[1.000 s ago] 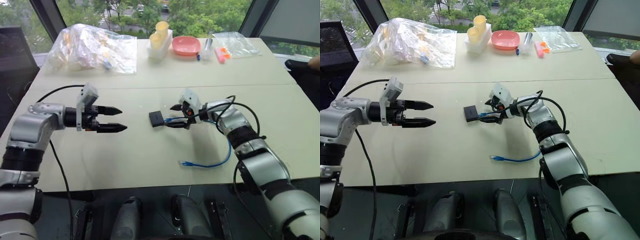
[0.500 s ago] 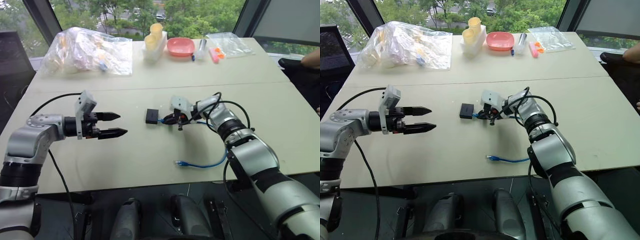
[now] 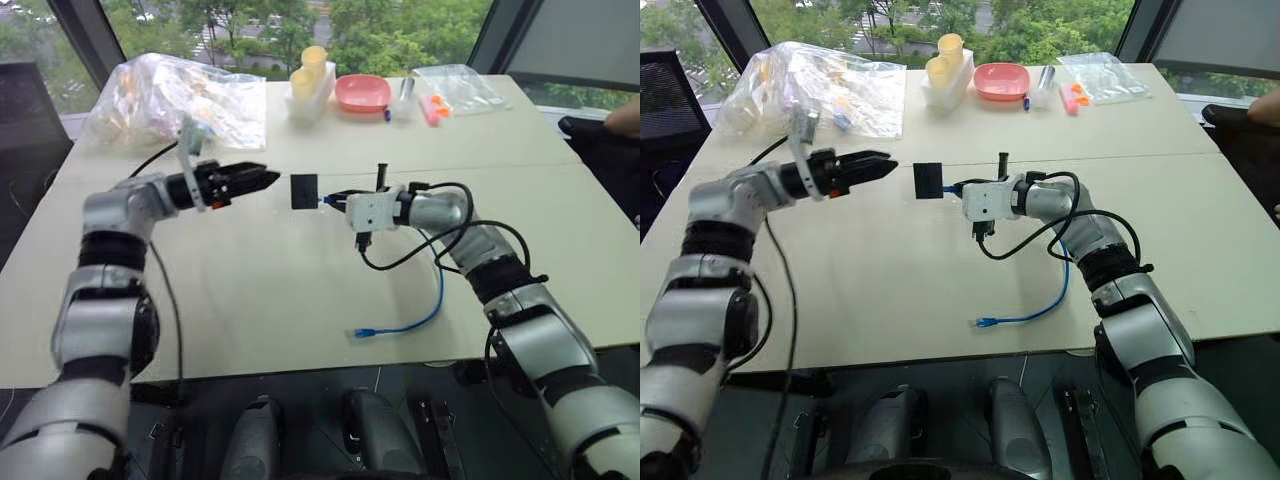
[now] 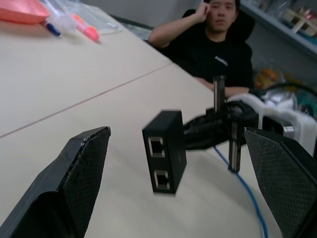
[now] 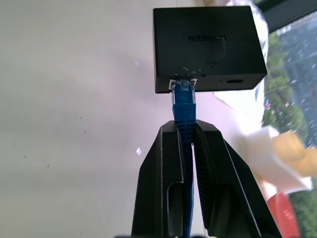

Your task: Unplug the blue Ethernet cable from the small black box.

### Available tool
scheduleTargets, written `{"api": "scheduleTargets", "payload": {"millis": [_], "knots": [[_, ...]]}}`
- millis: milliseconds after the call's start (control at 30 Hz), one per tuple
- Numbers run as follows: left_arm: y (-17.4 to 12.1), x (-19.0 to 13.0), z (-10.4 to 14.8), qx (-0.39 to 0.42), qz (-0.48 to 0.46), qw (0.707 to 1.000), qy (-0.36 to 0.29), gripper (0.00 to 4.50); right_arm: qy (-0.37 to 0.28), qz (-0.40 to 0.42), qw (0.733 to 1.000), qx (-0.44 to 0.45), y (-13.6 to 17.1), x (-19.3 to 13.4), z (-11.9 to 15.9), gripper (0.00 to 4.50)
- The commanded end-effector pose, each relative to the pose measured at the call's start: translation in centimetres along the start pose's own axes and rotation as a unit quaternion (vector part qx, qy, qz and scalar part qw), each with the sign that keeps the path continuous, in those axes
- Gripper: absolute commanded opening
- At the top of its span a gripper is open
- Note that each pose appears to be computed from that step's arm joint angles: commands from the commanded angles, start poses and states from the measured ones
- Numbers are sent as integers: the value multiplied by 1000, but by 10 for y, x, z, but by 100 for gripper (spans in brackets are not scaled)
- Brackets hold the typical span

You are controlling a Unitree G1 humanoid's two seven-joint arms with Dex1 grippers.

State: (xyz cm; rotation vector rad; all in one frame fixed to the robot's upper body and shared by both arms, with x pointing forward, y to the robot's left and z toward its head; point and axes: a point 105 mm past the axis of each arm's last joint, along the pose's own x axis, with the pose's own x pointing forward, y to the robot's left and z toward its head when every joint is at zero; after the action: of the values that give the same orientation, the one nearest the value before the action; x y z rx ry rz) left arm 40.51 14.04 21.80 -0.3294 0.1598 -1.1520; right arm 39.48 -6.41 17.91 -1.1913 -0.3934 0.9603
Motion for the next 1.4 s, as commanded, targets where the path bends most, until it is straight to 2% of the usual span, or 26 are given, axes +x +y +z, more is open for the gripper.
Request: {"api": "scheduleTargets", "payload": {"millis": [33, 467, 500, 567, 767, 833, 967, 1000, 1033, 1133, 1167, 1200, 1233, 1300, 1333, 1400], "knots": [[0, 8, 7, 17, -14, 1000, 3, 450, -3, -59, 998, -17, -26, -8, 11, 2], [-5, 30, 2, 26, -37, 999, 15, 450, 6, -71, 997, -15, -22, -11, 17, 2], [-5, 30, 1, 28, -38, 999, 17, 394, 5, -72, 997, -16, -22, -11, 18, 0], [-6, 29, -1, 28, -47, 998, 24, 326, 2, -72, 997, -16, -21, -11, 21, 0], [-7, 27, 2, 19, -52, 998, 11, 86, -6, -69, 997, -25, -20, -8, 29, 0], [-8, 26, 2, 19, -54, 998, 12, 49, -8, -68, 997, -27, -19, -7, 31, 0], [-7, 26, -1, 20, -53, 998, 16, 49, -10, -63, 998, -18, -17, -8, 32, 0], [-7, 27, -2, 18, -52, 998, 15, 49, -11, -64, 998, -4, -17, -9, 32, 83], [-6, 27, -2, 17, -51, 998, 15, 49, -11, -64, 998, 5, -17, -10, 31, 114], [-7, 28, -1, 11, -54, 998, 8, 49, -8, -55, 998, 27, -13, -13, 29, 264], [-6, 27, 1, 7, -50, 999, 0, 49, 15, -68, 996, 48, -13, -21, 19, 314], [-5, 24, 3, -1, -47, 999, -13, 49, 29, -95, 990, 105, -12, -32, 9, 364], [-3, 20, 6, -11, -43, 999, -30, 49, 25, -136, 967, 212, -11, -43, 5, 415], [-2, 15, 11, -29, -43, 997, -56, 49, -65, -182, 864, 464, -10, -53, 23, 415], [-2, 15, 12, -34, -43, 996, -64, 49, -116, -179, 815, 539, -11, -55, 38, 415], [-2, 15, 14, -46, -42, 995, -75, 49, -177, -157, 746, 623, -10, -57, 59, 415]]}}
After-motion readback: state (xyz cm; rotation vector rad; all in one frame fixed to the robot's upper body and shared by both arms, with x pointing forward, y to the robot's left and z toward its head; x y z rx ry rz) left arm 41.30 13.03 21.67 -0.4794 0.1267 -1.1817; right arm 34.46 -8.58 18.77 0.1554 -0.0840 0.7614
